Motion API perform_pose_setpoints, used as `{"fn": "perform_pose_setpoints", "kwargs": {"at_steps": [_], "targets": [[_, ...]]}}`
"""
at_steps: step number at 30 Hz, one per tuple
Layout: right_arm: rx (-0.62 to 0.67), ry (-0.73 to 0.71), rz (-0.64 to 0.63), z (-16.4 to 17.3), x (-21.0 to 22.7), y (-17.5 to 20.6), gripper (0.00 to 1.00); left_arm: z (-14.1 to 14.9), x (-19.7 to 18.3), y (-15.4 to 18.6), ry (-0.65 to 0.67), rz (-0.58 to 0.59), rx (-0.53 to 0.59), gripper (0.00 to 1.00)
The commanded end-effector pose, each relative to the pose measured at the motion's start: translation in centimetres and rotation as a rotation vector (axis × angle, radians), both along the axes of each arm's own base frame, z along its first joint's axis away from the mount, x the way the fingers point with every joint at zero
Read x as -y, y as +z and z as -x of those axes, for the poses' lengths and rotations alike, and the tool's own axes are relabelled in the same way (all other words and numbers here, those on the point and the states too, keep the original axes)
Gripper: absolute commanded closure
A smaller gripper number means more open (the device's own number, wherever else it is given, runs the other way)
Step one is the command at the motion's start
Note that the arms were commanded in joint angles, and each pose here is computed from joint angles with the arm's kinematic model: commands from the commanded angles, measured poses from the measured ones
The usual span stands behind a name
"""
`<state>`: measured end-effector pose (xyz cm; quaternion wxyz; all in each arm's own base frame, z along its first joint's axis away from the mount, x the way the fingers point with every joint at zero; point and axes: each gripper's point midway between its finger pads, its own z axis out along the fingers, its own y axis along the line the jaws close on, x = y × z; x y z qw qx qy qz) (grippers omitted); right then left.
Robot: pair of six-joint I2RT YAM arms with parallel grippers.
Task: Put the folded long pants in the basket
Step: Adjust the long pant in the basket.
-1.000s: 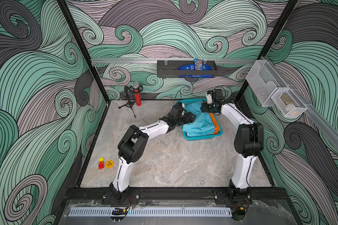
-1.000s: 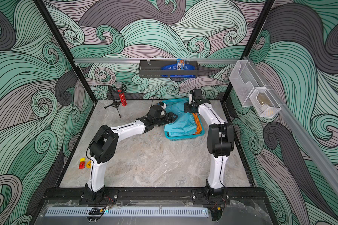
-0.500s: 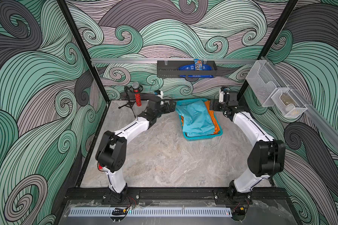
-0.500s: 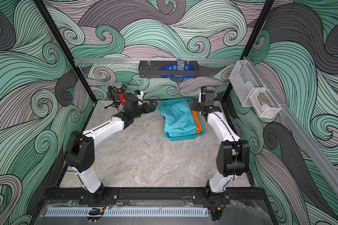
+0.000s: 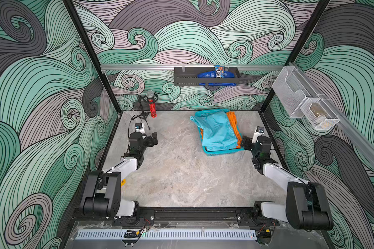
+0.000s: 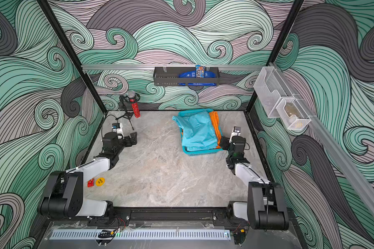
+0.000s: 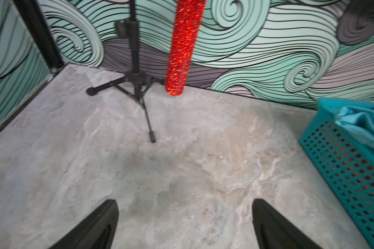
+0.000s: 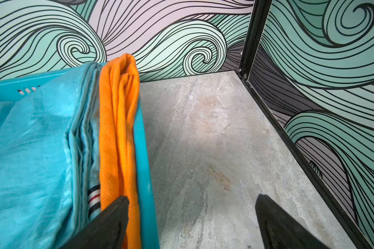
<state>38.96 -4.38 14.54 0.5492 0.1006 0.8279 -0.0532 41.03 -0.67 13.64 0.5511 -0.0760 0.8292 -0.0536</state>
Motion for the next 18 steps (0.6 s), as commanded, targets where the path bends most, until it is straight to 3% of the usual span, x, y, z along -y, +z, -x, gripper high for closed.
{"fn": "perform_pose_setpoints", "kwargs": {"at_steps": [1, 4, 8, 13, 16, 18], "targets": [[0.081, 0.028, -0.035, -1.7, -0.4, 3.0, 0.05, 0.4, -2.4, 0.9, 0.095, -0.024, 0.065, 0.01], [0.049, 0.074, -0.032, -2.3, -1.1, 2.0, 0.06, 1.8, -2.6, -0.1, 0.087, -0.088, 0.100, 0.02], [0.185, 0.082, -0.034, -0.8, -1.3, 1.9, 0.06, 4.0, -1.7, 1.8, 0.025, -0.148, 0.322, 0.01], [0.147, 0.116, -0.070, -1.3, -2.1, 1.9, 0.06, 4.2, 0.4, 0.2, -0.096, -0.124, 0.312, 0.01], [0.088, 0.170, -0.095, -2.6, -3.1, 2.2, 0.07, 4.7, 0.5, 0.8, -0.097, -0.139, 0.414, 0.02], [0.069, 0.207, -0.127, -3.6, -3.8, 2.9, 0.11, 4.0, 0.4, -0.3, -0.101, -0.128, 0.313, 0.02]]}}
